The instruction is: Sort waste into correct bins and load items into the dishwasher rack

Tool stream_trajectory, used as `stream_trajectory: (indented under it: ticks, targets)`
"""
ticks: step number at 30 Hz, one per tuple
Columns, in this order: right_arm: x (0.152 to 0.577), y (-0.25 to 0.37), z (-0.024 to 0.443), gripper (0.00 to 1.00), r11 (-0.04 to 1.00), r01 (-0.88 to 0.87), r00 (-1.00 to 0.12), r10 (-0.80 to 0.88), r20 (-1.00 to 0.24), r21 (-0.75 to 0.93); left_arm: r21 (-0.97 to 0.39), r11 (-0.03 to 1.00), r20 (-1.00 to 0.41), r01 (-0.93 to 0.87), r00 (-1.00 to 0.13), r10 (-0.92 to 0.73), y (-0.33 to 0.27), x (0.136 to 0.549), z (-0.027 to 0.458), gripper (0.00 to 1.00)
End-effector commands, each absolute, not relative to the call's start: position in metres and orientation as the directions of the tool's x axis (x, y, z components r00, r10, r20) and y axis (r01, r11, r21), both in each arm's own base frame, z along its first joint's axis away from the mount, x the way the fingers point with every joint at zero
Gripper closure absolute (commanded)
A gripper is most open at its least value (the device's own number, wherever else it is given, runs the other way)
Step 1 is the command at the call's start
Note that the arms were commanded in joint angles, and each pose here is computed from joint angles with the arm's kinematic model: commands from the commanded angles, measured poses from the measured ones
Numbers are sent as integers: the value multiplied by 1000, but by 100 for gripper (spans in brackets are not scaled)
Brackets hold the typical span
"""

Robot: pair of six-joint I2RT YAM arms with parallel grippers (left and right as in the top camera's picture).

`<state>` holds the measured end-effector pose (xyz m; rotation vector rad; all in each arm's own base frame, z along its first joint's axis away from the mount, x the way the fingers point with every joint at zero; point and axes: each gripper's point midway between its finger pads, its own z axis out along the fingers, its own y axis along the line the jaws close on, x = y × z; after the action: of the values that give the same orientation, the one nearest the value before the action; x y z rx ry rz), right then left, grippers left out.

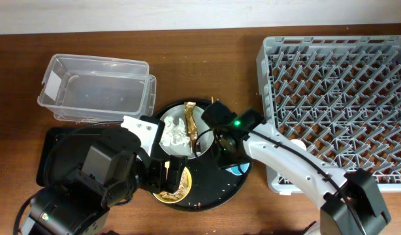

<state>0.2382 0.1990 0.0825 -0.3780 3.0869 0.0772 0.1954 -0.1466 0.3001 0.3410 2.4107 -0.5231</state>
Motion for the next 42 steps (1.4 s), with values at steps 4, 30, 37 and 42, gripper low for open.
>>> stream_trajectory:
  ticks: [4, 30, 37, 42]
  targets:
    - [256, 208, 83, 63, 973, -226, -968, -218, -125, 49, -277, 893, -649, 355, -754, 98, -144, 197, 305, 1]
    - [215, 3, 273, 11, 892, 379, -756, 451, -475, 244, -224, 865, -367, 450, -861, 353, -287, 273, 140, 21]
    - [210, 3, 260, 11, 896, 392, -795, 445, -413, 211, -70, 894, -304, 444, -863, 404, -299, 278, 76, 41]
    - [213, 13, 250, 11, 919, 335, -850, 390, -354, 208, -71, 906, -284, 417, -879, 383, -300, 277, 70, 90]
